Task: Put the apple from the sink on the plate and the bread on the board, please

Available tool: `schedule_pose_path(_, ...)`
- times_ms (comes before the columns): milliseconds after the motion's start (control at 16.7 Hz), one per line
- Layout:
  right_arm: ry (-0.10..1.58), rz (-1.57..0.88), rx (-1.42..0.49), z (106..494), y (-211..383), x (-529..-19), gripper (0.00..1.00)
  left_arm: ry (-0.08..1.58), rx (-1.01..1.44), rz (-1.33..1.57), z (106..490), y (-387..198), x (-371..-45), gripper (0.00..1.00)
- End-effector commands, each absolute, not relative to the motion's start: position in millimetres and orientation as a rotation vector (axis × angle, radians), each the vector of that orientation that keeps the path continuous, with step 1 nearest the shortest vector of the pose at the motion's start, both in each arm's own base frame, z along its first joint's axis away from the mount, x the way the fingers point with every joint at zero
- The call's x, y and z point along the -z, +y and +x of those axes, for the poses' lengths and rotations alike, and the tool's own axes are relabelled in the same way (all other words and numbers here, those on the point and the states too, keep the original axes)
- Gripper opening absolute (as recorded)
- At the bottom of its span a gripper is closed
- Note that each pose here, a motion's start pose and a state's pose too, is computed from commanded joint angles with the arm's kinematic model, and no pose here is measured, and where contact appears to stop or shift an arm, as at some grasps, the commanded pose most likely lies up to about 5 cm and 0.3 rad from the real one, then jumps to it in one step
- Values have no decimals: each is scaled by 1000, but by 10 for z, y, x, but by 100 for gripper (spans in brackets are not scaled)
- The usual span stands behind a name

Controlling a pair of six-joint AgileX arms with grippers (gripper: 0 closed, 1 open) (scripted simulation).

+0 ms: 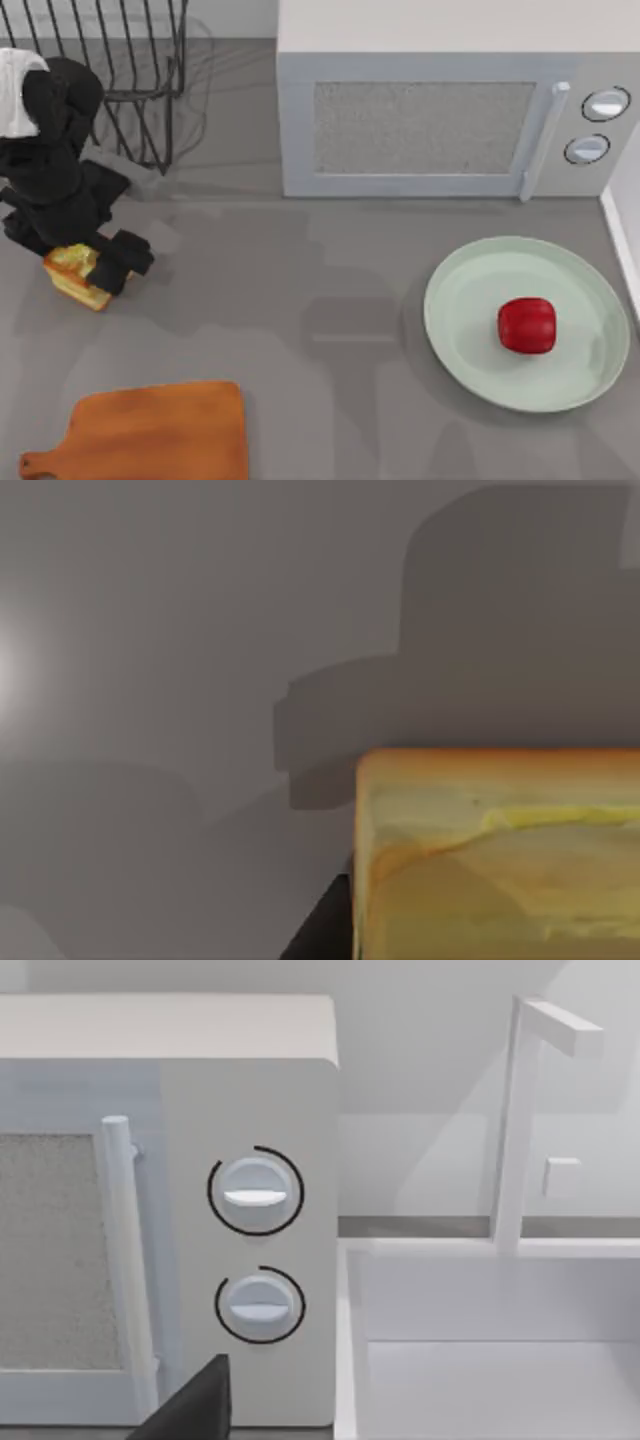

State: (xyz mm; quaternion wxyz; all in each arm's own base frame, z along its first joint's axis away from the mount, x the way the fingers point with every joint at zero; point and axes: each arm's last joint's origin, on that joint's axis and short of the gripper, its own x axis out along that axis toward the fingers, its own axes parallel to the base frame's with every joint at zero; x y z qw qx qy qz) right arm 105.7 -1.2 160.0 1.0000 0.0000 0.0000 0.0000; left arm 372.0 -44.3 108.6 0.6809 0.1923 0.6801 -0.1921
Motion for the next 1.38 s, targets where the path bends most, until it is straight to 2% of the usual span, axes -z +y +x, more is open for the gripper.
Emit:
schedule_pose_path(60, 0, 0, 0, 1057, -12, -1600, 100, 1526, 431, 432, 3720, -443, -1086, 2)
schedule_pose_path(120, 0, 0, 0, 1057, -12, -1600, 100, 1526, 431, 432, 3720, -443, -1086, 0)
schedule_pose_path(660, 0, 0, 0, 1057, -12, -1600, 100, 1516, 431, 427, 3722, -444, -1147, 0)
schedule_pose_path(1260, 0, 0, 0, 1057, -12, -1600, 100, 1527, 433, 426, 3723, -444, -2073, 0)
schedule_pose_path(1380, 0, 0, 0, 1057, -12, -1600, 100, 1517, 431, 426, 3718, -442, -2136, 0)
